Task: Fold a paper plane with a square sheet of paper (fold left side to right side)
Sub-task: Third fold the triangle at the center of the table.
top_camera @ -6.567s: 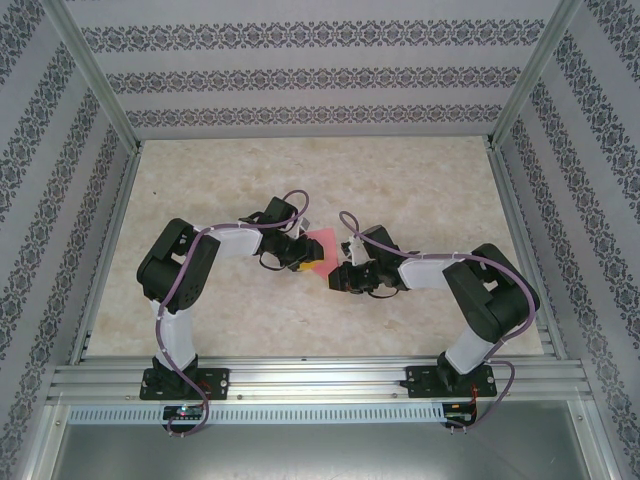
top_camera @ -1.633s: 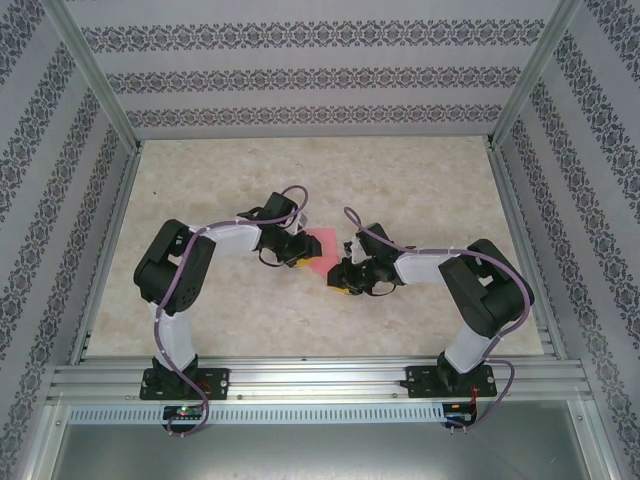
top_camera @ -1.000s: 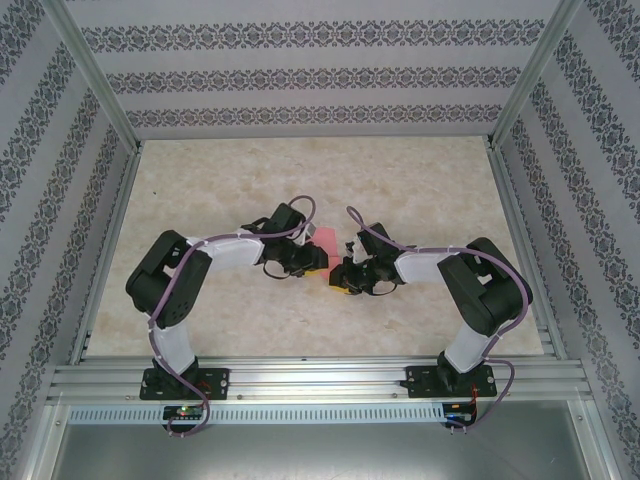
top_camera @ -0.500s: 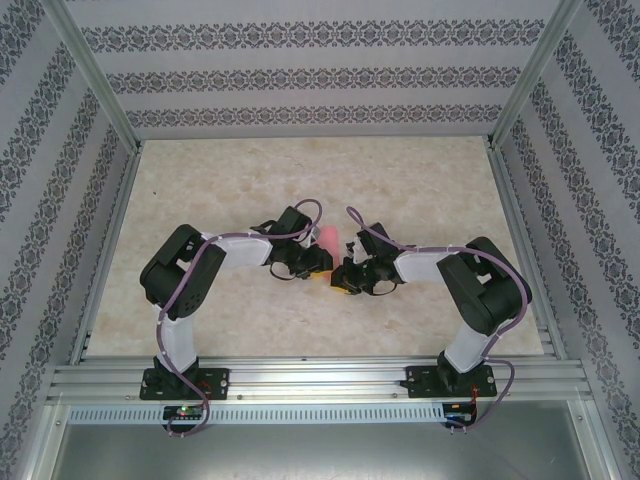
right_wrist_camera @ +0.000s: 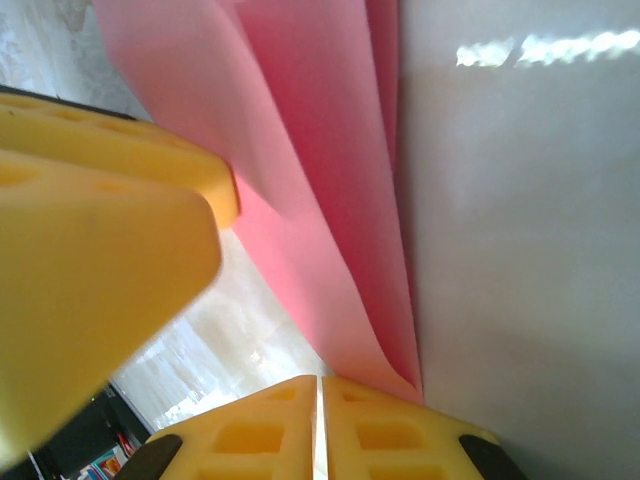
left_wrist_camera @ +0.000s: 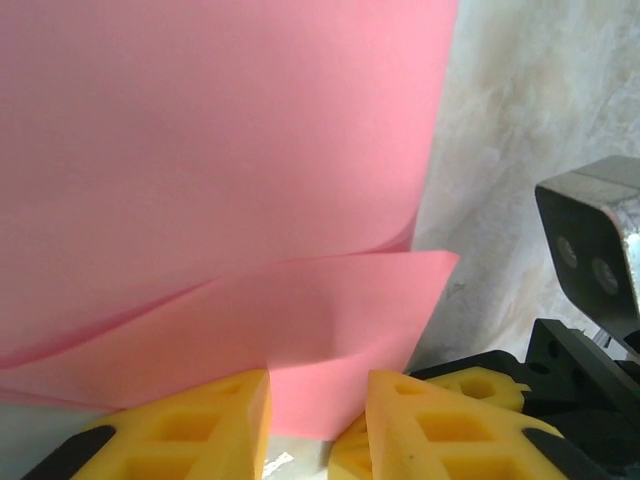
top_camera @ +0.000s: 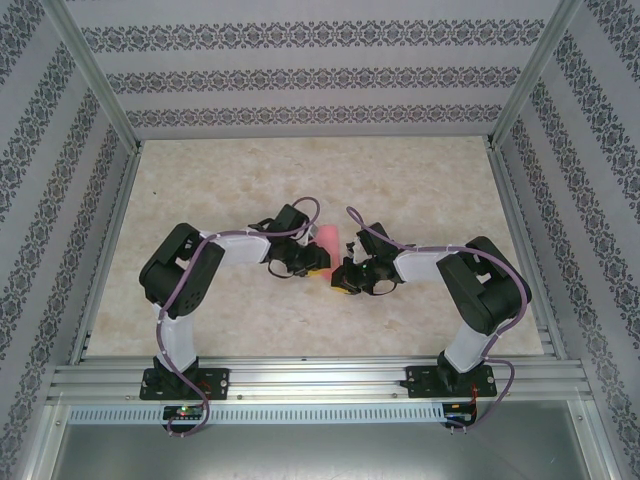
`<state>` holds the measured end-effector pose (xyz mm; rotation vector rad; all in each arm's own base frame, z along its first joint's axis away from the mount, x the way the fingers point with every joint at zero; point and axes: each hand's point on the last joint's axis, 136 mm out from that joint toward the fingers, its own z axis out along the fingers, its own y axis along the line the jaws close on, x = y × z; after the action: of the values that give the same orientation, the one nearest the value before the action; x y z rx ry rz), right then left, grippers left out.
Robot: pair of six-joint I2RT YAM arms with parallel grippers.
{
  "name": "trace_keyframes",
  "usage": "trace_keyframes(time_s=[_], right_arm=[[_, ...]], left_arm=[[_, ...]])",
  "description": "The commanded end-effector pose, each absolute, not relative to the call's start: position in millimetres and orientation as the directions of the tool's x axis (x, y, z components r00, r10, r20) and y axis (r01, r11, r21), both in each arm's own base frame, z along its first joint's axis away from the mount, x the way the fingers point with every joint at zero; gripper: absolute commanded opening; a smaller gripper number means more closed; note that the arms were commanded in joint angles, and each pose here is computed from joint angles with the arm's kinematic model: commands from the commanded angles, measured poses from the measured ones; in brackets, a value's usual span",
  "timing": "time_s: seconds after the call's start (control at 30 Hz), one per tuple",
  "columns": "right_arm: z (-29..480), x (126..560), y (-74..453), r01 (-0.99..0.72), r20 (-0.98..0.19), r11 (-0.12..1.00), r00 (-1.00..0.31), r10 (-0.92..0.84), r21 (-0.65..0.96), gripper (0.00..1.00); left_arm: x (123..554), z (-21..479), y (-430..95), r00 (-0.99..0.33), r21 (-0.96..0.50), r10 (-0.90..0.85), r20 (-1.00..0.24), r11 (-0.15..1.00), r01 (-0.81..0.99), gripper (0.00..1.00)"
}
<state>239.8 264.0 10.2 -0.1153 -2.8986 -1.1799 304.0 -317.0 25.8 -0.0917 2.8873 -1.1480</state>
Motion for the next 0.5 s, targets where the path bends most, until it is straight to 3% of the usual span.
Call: trace_keyframes(time_s=[0.0,0.27,0.47], right_arm=[[-40.8,209.4,230.9,0.168,0.152,0.833,-0.983,0.102,0.527,0.12],[-41.2,208.5,230.5,0.164,0.151,0.835,-0.984,0.098,0.526,0.12],[-37.2,210.2,234.2,0.149,0.141,0.827,-0.986,0.086,0.542,0.12]], left_arm=[[321.9,-1.2,-273.3,-0.99,-0.582,-0.144,-0.014,0.806,-0.109,0.33],[361.1,1.2,-245.0,-0.98,-0.565,-0.198,-0.037,0.813,-0.143,0.34],[367.5,7.2,-225.8,-0.971,-0.575,-0.232,-0.048,0.802,-0.164,0.34]])
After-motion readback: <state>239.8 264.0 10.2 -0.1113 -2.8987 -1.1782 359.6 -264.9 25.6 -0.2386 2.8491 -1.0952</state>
